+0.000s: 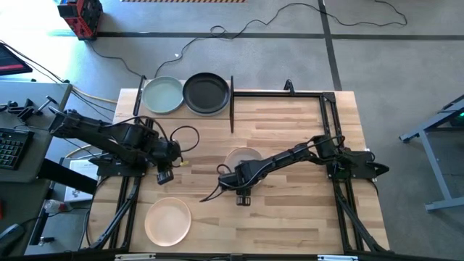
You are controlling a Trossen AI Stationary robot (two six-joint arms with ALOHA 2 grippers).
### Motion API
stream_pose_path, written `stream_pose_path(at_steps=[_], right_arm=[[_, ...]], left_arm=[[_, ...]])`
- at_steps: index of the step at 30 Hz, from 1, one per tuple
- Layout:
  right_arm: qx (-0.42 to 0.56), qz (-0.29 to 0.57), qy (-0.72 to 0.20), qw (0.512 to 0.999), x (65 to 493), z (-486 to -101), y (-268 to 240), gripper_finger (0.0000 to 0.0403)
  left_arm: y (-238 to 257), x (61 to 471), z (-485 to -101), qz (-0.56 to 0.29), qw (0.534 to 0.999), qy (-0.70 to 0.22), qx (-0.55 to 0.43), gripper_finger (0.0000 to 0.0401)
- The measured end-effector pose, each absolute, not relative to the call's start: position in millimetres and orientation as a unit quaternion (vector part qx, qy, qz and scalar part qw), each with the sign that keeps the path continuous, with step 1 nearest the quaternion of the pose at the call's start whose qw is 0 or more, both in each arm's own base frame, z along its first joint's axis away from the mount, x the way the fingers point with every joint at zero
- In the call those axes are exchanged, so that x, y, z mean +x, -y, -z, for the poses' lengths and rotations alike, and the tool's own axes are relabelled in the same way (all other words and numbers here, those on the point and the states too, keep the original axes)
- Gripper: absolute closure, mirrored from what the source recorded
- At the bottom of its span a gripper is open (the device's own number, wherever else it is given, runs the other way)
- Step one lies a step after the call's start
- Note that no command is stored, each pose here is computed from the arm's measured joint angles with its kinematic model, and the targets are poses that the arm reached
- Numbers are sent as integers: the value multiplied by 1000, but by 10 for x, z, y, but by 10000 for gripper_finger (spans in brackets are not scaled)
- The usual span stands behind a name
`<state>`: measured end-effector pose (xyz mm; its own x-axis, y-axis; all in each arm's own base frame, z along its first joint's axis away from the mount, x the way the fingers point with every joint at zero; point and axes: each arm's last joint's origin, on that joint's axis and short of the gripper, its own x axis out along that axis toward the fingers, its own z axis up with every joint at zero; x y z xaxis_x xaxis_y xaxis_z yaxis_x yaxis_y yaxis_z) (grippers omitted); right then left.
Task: Place and stack plates onto a shelf
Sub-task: Stack the light brown plate on top of the light blue plate on the shelf
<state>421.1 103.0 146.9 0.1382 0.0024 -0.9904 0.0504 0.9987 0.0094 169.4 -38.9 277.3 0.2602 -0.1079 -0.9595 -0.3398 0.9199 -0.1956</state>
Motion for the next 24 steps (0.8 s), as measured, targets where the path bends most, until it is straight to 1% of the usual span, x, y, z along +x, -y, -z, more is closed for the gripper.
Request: stream_pose_path(at_steps=[3,8,9,13,15,24], right_arm=[[25,15,-657,753,4210,-1469,-1029,306],[34,17,-658,752,4204,-1485,-1039,385],[33,16,-659,751,4200,-1488,-1039,393],[33,16,-658,752,4187,-1527,-1041,392],[33,17,-660,751,4172,-1559,-1038,399],[45,14,-637,770,4122,-1839,-1026,403]], left_arm=[[387,1716,-2753,-85,771,-605,-178,392],[392,1751,-2717,-89,766,-614,-169,392],[394,1757,-2711,-90,765,-615,-169,392],[391,1759,-2692,-89,761,-625,-153,392],[388,1747,-2689,-92,756,-629,-154,392],[390,1754,-2684,-90,756,-630,-153,391]])
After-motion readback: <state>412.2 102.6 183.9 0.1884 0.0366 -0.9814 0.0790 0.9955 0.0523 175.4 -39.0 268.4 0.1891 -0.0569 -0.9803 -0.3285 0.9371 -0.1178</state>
